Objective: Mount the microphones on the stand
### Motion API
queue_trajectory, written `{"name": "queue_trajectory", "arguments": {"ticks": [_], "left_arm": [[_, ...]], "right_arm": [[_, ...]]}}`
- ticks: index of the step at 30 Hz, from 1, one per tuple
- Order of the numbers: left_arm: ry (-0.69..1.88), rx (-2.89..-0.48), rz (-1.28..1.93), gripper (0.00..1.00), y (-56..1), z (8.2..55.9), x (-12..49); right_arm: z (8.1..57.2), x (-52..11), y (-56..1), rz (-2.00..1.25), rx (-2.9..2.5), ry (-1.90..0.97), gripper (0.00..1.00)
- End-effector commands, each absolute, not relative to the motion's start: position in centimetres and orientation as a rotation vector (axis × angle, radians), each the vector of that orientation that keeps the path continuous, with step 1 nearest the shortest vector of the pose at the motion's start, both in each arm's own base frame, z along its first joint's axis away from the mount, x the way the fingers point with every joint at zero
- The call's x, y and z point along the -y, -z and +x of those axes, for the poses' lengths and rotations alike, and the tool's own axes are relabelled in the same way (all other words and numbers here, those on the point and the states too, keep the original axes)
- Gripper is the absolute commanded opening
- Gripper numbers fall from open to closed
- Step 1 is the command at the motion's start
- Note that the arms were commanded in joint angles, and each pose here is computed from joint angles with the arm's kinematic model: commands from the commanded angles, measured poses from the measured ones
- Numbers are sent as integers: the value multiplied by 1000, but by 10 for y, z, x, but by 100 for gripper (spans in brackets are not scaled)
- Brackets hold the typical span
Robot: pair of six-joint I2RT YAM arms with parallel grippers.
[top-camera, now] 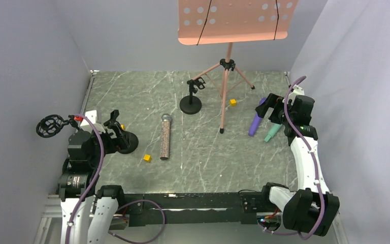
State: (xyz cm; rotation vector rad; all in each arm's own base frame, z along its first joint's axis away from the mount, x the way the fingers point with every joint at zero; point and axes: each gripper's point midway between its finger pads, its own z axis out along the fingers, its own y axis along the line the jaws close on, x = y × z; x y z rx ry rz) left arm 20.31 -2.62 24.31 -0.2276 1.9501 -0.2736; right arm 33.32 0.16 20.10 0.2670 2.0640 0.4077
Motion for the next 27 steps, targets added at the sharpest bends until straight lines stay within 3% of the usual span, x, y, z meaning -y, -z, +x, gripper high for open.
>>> {"name": "queue_trajectory", "arguments": {"ticks": [1,7,17,27], "left_arm": [[303,-1905,-183,99,-261,200,32],[343,-1887,-140,99,-279,201,40],[328,-1838,-60,99,-338,222,42],[229,-1915,8,97,-341,271,32]], "right_arm": [[337,1,-225,259,-1994,-399,100],[335,-9,-221,174,-1992,-443,100],[287,-92,-233,-589,-1835,-761,100],[273,-98,-204,-670,-1890,-832,100]]}}
